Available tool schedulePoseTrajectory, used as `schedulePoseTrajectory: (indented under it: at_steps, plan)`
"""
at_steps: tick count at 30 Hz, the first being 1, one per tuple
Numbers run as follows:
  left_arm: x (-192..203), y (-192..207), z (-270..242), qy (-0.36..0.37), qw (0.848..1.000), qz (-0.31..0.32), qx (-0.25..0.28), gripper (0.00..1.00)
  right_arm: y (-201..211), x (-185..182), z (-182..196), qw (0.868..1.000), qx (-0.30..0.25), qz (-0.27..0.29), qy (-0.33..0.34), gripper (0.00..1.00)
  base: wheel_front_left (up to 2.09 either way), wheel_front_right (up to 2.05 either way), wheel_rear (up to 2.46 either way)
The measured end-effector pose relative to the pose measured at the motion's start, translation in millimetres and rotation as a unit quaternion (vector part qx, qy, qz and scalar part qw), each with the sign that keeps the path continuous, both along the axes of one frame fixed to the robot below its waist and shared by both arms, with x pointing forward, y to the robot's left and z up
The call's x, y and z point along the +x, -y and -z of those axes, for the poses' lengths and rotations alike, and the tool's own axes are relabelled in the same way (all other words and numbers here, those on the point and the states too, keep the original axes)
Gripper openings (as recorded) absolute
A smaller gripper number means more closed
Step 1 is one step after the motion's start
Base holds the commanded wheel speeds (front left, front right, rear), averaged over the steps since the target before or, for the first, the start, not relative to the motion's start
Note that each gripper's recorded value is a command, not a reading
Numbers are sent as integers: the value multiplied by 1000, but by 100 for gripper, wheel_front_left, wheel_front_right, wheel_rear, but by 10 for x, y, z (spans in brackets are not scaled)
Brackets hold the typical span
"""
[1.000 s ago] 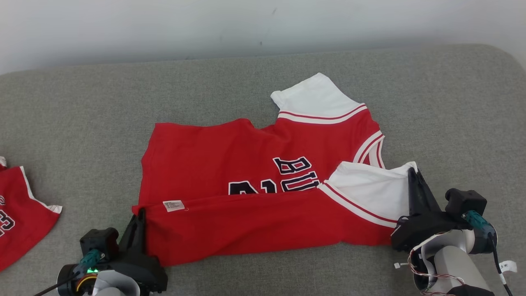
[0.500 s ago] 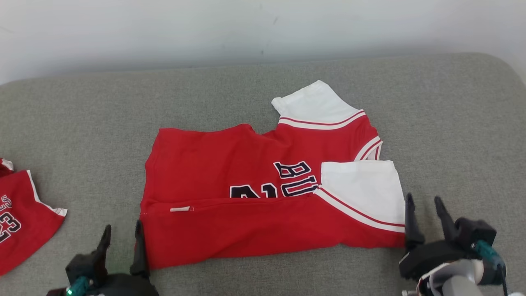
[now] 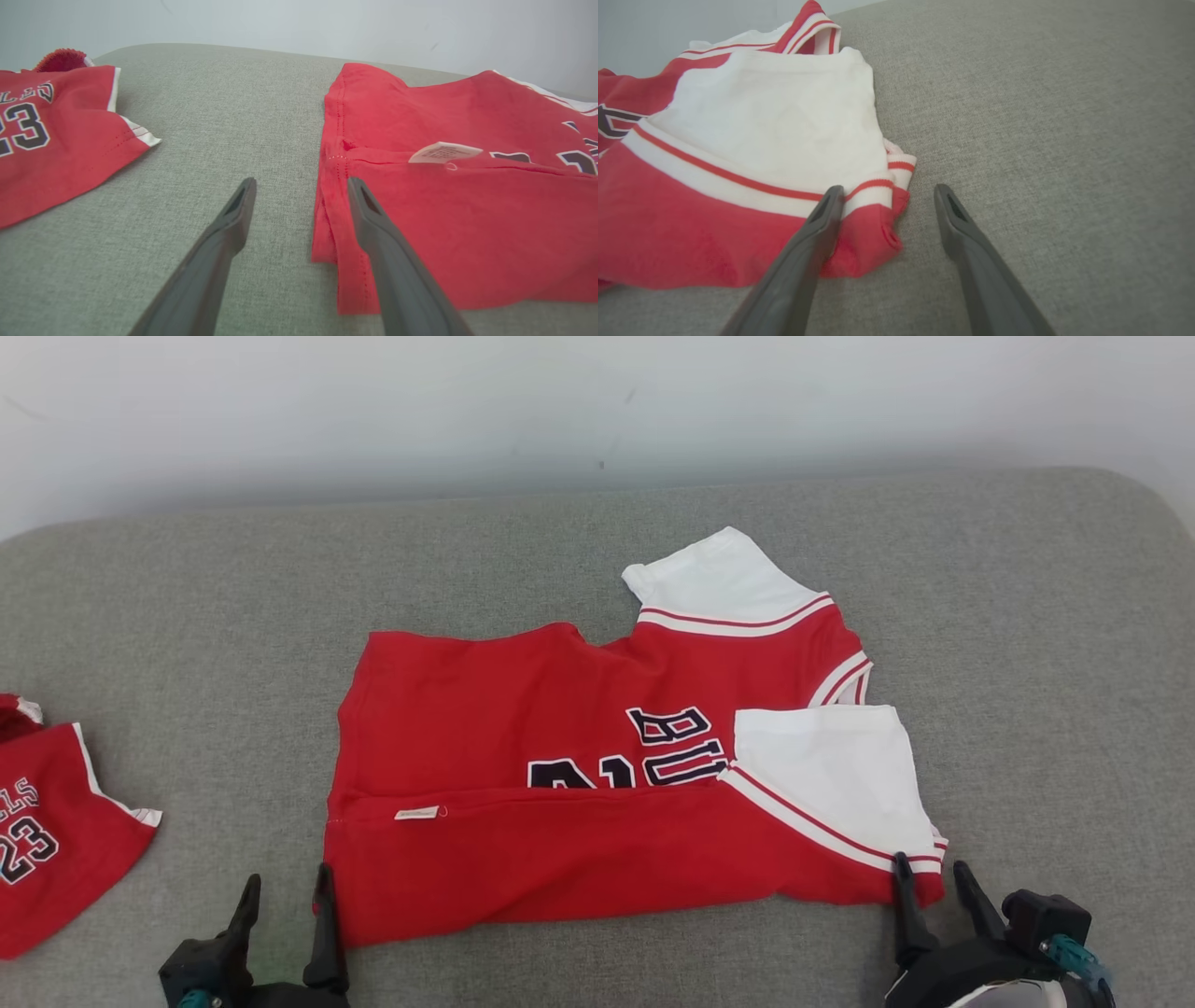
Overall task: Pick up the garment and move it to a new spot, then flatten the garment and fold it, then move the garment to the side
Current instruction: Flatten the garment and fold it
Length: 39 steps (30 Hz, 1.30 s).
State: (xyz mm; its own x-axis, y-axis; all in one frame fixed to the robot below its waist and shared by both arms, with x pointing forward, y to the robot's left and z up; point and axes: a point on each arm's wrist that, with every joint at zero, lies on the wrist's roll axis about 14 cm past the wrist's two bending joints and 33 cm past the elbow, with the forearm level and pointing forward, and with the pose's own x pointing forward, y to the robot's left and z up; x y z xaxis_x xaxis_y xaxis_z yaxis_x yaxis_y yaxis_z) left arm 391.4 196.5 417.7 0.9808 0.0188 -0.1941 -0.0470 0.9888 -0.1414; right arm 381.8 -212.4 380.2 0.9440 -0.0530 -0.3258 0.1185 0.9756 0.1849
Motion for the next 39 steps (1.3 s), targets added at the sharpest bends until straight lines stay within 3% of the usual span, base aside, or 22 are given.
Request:
schedulePoseTrajectory:
  at_steps: [1,2,3,4,16,34,35,36,37,38,39]
  plan:
    - [4,13,3,0,1000,2,-1,100,-17,-7,42,1000,3,-1,-7,98,0,0,0]
    - [7,21,6,-1,1000,3,-1,100,-42,8,56,1000,4,-4,-9,35,0,0,0]
    - [10,24,10,-1,1000,3,-2,100,-62,31,58,1000,6,-6,-10,6,0,0,0]
    - [12,27,14,-2,1000,4,-3,100,-84,42,69,1000,9,-8,-11,0,0,0,0]
    - [-73,269,208,-33,998,30,-48,100,-58,141,-98,1000,8,-13,17,0,0,0,0]
    - [-11,313,324,-49,996,32,-61,100,-31,168,-87,1000,1,-17,18,0,0,0,0]
    - [-15,348,335,-51,996,37,-64,79,-31,170,-88,1000,1,-17,18,0,0,0,0]
    - [-19,370,345,-53,996,39,-67,44,-30,170,-86,1000,1,-17,18,0,0,0,0]
    - [-20,381,348,-54,995,41,-69,18,-30,171,-86,1000,1,-17,18,0,0,0,0]
    - [-28,395,358,-56,995,44,-70,0,-30,172,-87,1000,1,-17,18,0,0,0,0]
    - [-41,413,375,-59,995,47,-71,0,-30,174,-87,1000,1,-17,18,0,0,0,0]
